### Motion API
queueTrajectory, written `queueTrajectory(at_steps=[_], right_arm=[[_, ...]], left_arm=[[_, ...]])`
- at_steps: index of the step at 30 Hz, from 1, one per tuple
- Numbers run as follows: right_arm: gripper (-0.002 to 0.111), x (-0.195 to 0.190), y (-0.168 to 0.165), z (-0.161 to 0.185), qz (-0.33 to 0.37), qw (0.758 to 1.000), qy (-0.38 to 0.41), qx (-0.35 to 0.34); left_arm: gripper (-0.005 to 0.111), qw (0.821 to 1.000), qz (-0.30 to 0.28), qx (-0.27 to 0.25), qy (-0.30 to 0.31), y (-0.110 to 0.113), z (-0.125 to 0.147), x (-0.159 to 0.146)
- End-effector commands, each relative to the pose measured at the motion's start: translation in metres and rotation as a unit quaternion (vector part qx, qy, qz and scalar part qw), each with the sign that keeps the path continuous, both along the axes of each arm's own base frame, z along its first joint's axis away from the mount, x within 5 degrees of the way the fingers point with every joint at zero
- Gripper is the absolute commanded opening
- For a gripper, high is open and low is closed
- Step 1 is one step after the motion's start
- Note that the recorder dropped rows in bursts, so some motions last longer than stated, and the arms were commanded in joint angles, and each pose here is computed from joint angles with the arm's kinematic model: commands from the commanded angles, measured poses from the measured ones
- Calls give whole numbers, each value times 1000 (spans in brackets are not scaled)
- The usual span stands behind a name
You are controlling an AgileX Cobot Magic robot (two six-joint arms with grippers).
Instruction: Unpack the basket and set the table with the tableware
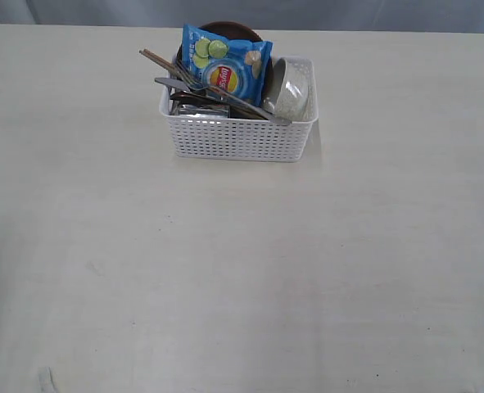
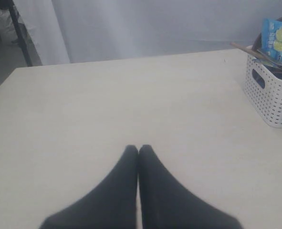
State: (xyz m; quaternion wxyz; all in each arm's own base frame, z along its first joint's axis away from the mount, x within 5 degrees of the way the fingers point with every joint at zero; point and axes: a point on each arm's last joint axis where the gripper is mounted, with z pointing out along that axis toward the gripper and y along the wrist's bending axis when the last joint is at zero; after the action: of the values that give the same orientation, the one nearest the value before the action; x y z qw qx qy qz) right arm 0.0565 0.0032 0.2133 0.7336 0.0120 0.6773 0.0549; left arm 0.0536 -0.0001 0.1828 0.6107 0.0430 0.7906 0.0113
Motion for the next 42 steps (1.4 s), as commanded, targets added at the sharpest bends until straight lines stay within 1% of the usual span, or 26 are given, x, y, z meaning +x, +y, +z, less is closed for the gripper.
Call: queueTrajectory(at_steps=[1, 3, 5, 6, 7, 8, 9, 10, 12, 14, 15, 17, 19, 20, 21, 22, 24, 26, 28, 30, 32, 34, 37, 39, 42], right_arm=[[0, -3, 0, 13, -1, 997, -74, 4], [0, -4, 0, 19, -1, 994, -109, 6], [0, -10, -1, 32, -1, 982, -187, 11], [0, -15, -1, 41, 1, 970, -242, 20], [0, -15, -1, 43, 10, 968, -249, 43], [0, -16, -1, 49, 14, 969, -239, 56], [0, -16, -1, 56, 15, 977, -204, 61], [0, -18, -1, 65, 15, 979, -193, 61], [0, -13, -1, 85, 12, 988, -142, 58], [0, 3, 0, 109, 9, 995, -78, 63], [0, 17, 2, 119, 10, 998, -18, 63], [0, 38, 6, 130, 22, 997, 59, 55], [0, 60, 15, 137, 46, 990, 129, 27], [0, 76, 22, 137, 61, 983, 174, 5], [0, 86, 28, 141, 75, 977, 201, -12], [0, 98, 37, 141, 93, 965, 242, -29], [0, 118, 54, 137, 121, 935, 327, -56], [0, 137, 75, 133, 148, 899, 404, -82], [0, 149, 93, 131, 166, 871, 451, -104], [0, 163, 111, 132, 181, 856, 469, -120], [0, 175, 124, 134, 193, 852, 472, -117], [0, 182, 137, 137, 211, 851, 471, -98], [0, 191, 146, 140, 222, 853, 465, -83], [0, 196, 148, 140, 227, 852, 462, -96], [0, 202, 153, 133, 240, 842, 466, -127]], left_arm=[[0, 1000, -2, -2, 0, 0, -1, 0], [0, 1000, -2, -2, 0, 0, -1, 0], [0, 1000, -2, -2, 0, 0, -1, 0], [0, 1000, -2, -2, 0, 0, -1, 0], [0, 1000, -2, -2, 0, 0, -1, 0], [0, 1000, -2, -2, 0, 0, -1, 0], [0, 1000, -2, -2, 0, 0, -1, 0], [0, 1000, -2, -2, 0, 0, -1, 0], [0, 1000, -2, -2, 0, 0, -1, 0], [0, 1000, -2, -2, 0, 0, -1, 0], [0, 1000, -2, -2, 0, 0, -1, 0], [0, 1000, -2, -2, 0, 0, -1, 0], [0, 1000, -2, -2, 0, 0, -1, 0], [0, 1000, -2, -2, 0, 0, -1, 0], [0, 1000, -2, 1, 0, 0, -1, 0], [0, 1000, -2, 1, 0, 0, -1, 0], [0, 1000, -2, 1, 0, 0, -1, 0], [0, 1000, -2, 1, 0, 0, -1, 0], [0, 1000, -2, 1, 0, 0, -1, 0], [0, 1000, -2, 1, 0, 0, -1, 0], [0, 1000, -2, 1, 0, 0, -1, 0], [0, 1000, -2, 1, 0, 0, -1, 0], [0, 1000, -2, 1, 0, 0, -1, 0], [0, 1000, -2, 1, 0, 0, -1, 0], [0, 1000, -2, 1, 0, 0, -1, 0]])
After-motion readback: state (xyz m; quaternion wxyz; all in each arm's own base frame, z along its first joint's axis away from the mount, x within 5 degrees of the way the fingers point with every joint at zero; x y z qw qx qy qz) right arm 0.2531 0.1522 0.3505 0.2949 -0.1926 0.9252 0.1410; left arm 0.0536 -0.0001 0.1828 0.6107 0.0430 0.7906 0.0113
